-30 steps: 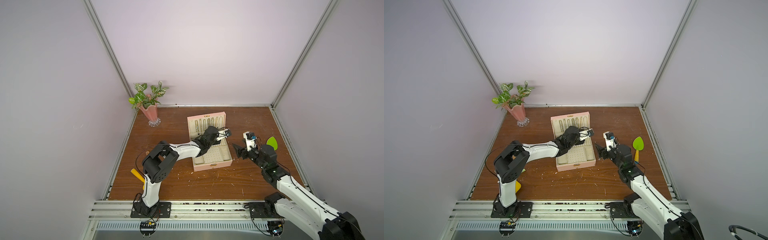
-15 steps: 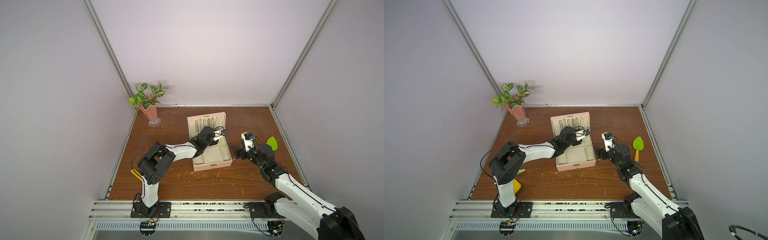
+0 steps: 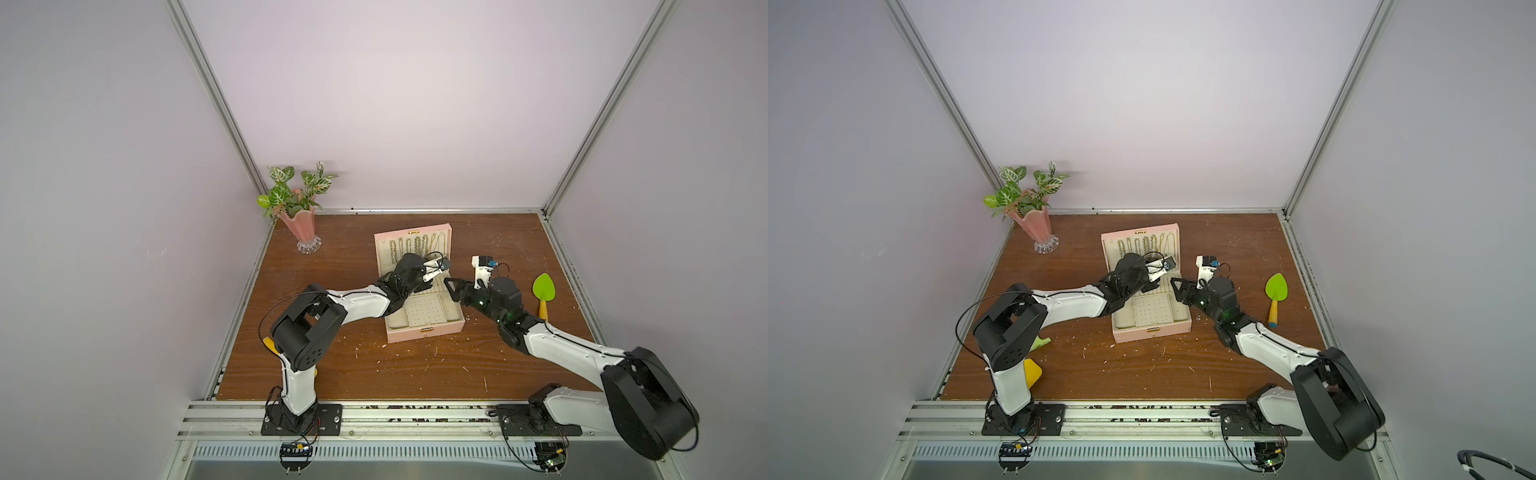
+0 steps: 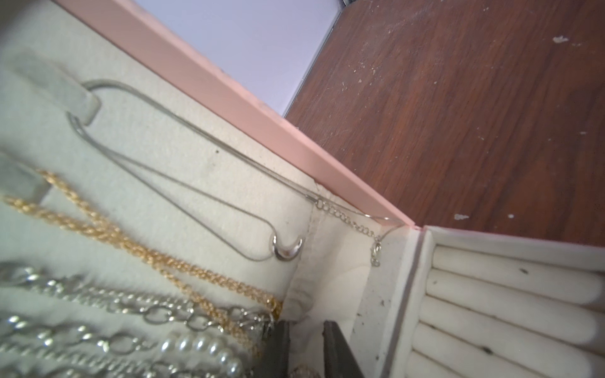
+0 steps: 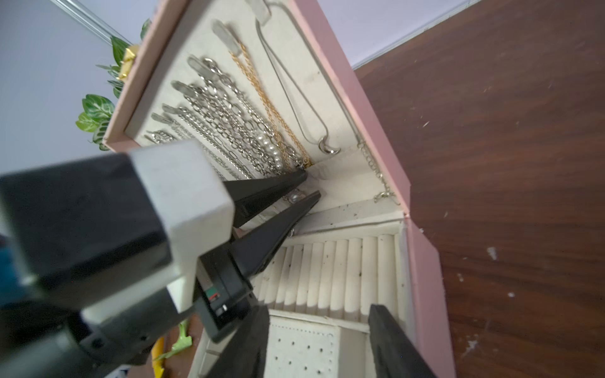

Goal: Put jewelry chain into jewelry box
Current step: Open the storage slot of the jewelry box.

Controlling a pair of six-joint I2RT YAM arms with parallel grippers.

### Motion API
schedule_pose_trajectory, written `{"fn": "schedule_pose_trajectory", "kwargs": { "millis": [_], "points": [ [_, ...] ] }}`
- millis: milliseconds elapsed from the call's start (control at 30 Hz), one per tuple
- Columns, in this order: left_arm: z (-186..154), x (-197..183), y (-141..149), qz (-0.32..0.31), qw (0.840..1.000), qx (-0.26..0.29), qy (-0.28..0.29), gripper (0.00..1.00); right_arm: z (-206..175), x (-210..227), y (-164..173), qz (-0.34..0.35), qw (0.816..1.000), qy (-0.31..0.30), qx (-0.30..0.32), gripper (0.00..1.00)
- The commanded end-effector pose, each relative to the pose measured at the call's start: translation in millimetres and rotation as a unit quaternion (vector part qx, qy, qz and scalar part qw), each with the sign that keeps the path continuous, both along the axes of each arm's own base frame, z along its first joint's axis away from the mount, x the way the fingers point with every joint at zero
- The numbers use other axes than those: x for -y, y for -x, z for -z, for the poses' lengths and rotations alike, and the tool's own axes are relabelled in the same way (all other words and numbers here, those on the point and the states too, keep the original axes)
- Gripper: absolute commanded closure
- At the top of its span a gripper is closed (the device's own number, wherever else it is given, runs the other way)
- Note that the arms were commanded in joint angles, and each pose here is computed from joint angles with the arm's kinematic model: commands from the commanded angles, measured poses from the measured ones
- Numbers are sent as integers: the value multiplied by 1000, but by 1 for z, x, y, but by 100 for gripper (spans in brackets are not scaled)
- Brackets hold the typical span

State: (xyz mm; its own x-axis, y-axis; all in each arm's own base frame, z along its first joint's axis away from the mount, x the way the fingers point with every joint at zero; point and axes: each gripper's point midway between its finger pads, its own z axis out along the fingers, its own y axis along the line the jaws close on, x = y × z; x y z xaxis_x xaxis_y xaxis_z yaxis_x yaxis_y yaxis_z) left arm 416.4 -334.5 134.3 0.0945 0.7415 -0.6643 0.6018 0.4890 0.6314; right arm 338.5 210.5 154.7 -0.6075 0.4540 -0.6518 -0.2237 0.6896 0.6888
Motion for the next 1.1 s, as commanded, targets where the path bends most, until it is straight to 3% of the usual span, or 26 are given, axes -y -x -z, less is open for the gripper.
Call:
{"fn": "schedule_pose_trajectory", "kwargs": {
  "millis": [0,167,367,1067],
  "points": [
    [-8,-10,-5,-10,1000,11,8,73,-38,-16,-22,44,991,-125,4,51],
    [-9,-16,-8,-13,1000,18,11,73,-30,-12,-42,97,980,-176,-17,54],
    [-10,-21,-10,-13,1000,18,14,73,-20,-15,-63,129,972,-192,-37,57],
    [-12,-19,-10,-6,1000,23,16,72,-13,-28,-99,144,966,-212,-42,59]
  ]
}}
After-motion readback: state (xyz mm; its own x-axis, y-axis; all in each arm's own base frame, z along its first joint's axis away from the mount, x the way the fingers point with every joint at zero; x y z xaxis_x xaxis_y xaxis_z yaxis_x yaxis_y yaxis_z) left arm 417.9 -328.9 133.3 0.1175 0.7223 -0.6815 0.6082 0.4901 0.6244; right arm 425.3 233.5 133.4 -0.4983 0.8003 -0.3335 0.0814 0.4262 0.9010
